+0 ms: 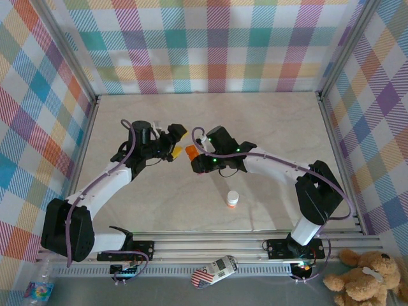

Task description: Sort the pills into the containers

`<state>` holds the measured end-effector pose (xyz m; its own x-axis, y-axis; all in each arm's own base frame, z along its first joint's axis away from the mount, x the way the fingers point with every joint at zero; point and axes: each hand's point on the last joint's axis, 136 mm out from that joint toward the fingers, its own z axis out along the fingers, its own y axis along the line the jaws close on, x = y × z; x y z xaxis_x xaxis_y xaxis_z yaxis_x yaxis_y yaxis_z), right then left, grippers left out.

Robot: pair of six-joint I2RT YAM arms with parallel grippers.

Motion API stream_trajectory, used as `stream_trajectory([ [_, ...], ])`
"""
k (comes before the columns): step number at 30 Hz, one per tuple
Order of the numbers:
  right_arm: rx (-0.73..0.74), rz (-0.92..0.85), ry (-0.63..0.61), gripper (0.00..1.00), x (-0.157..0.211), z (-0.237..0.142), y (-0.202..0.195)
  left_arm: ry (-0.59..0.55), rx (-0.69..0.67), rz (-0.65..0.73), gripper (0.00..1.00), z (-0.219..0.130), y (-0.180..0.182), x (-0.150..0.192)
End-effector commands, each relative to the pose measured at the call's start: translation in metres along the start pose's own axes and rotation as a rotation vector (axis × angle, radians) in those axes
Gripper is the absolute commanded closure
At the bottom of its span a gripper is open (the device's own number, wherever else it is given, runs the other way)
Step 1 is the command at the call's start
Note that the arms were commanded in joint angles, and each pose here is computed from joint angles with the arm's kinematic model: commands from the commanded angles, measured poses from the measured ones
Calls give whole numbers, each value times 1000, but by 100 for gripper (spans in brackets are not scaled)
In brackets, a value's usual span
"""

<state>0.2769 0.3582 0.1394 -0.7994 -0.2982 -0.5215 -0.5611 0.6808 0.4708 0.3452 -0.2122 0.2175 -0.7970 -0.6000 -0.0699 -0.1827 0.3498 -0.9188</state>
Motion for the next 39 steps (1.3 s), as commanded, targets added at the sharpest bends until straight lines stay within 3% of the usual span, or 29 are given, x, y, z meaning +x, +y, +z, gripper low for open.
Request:
stream_trajectory([
  [1,-41,-12,-20,72,-12,0,13,-10,60,24,13,1,-24,-1],
  [24,-41,-1,-8,72,-7,5,10,17,58,34,14,15,-26,13],
  [39,-28,-6,-14,72,-9,3,8,-28,11,49,14,6,-14,12],
])
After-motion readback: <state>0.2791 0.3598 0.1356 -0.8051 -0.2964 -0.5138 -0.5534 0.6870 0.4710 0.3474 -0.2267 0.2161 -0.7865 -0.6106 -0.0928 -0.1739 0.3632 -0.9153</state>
